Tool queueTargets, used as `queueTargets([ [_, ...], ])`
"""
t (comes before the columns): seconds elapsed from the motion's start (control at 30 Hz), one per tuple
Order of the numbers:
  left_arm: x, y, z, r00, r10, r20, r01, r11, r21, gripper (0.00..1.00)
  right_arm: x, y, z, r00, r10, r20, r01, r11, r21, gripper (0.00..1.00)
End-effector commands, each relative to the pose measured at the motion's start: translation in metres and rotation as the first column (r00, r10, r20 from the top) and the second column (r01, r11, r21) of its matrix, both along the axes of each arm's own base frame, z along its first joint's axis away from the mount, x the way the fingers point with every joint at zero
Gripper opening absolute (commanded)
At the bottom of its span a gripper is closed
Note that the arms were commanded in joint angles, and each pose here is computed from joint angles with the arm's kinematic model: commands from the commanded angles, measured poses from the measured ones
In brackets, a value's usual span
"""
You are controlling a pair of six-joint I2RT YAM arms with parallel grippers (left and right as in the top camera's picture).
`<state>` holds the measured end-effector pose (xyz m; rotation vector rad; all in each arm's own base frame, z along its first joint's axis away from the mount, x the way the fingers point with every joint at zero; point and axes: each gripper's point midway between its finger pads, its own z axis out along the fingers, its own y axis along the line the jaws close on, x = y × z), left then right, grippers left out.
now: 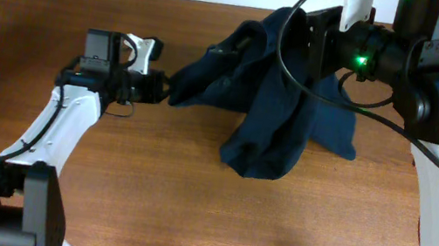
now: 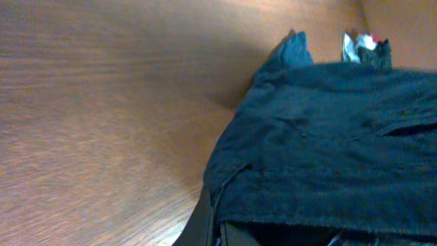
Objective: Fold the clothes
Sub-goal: 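Pull the garment apart with both grippers to spread it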
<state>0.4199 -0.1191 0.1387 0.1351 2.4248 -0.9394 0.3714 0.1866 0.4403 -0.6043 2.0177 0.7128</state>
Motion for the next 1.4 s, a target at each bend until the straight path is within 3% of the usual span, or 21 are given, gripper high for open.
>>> queueTargets([
  [0.0,0.010,0.015,0.058,0.988,0.035,0.152,-0.037,0.999,0.010,0.01,-0.007,-0.015,0.019,0.996,-0.068,0.062,0.070,0.997,-0.023,0.04],
  [0.23,0.001,0.031,0.122,0.942,0.095,0.322,-0.119,0.991,0.055,0.01,-0.003,-0.039,-0.018,0.980,-0.197,-0.042,0.188,0.970,-0.153,0.04],
  [0.43,-0.011,0.030,0.151,0.916,0.094,0.390,-0.121,0.991,0.047,0.01,0.001,-0.064,-0.070,0.932,-0.319,-0.172,0.250,0.910,-0.331,0.04],
  [0.67,-0.008,0.035,0.156,0.904,0.112,0.413,-0.150,0.987,0.060,0.01,0.003,-0.081,-0.144,0.840,-0.409,-0.357,0.182,0.832,-0.524,0.04],
  [0.97,0.005,0.055,0.210,0.795,0.184,0.579,-0.276,0.958,0.075,0.01,0.025,-0.075,-0.201,0.782,-0.423,-0.457,0.104,0.813,-0.573,0.04],
  [1.2,0.002,0.072,0.162,0.857,0.261,0.444,-0.381,0.901,0.207,0.01,0.029,-0.074,-0.223,0.755,-0.430,-0.495,0.071,0.804,-0.590,0.04],
  [1.37,0.003,0.065,0.114,0.915,0.254,0.313,-0.349,0.889,0.298,0.01,0.027,-0.075,-0.227,0.749,-0.431,-0.503,0.064,0.803,-0.593,0.05],
])
